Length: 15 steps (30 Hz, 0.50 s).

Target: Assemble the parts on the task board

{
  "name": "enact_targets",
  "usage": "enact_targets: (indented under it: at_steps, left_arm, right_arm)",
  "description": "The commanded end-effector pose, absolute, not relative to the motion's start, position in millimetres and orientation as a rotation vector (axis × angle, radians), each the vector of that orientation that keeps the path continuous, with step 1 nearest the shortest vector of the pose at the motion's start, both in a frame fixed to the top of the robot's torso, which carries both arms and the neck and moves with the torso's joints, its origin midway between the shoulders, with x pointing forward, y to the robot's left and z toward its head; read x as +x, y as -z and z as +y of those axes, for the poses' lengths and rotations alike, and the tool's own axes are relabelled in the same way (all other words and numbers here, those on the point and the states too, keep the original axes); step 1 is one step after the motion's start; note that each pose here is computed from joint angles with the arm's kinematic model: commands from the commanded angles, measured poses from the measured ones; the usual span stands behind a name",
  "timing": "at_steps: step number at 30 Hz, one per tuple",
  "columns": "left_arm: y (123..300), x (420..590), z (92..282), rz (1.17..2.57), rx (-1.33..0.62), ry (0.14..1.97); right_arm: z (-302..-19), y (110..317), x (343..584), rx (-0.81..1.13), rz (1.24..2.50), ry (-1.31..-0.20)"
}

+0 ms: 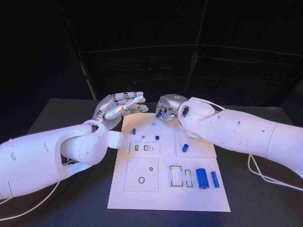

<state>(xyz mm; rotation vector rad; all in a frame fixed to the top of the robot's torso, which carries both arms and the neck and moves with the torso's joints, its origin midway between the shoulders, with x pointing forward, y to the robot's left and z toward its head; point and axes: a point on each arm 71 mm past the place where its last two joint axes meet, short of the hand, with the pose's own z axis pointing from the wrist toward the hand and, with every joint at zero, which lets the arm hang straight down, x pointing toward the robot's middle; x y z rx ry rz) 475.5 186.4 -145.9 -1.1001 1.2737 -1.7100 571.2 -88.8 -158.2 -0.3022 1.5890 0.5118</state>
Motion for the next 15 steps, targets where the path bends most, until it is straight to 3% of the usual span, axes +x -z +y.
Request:
enact_targets:
  at_steps: [1,15]
  left_arm:
    - [144.5,475.7,184.5,1.276,-1.094,1.725]
    - [144.9,476.9,185.2,1.275,-1.095,1.721]
  right_arm:
    - [-84.7,159.8,569.2,-0.315,1.593,-0.518]
    - [-81.5,158.0,566.1,-0.316,1.574,-0.545]
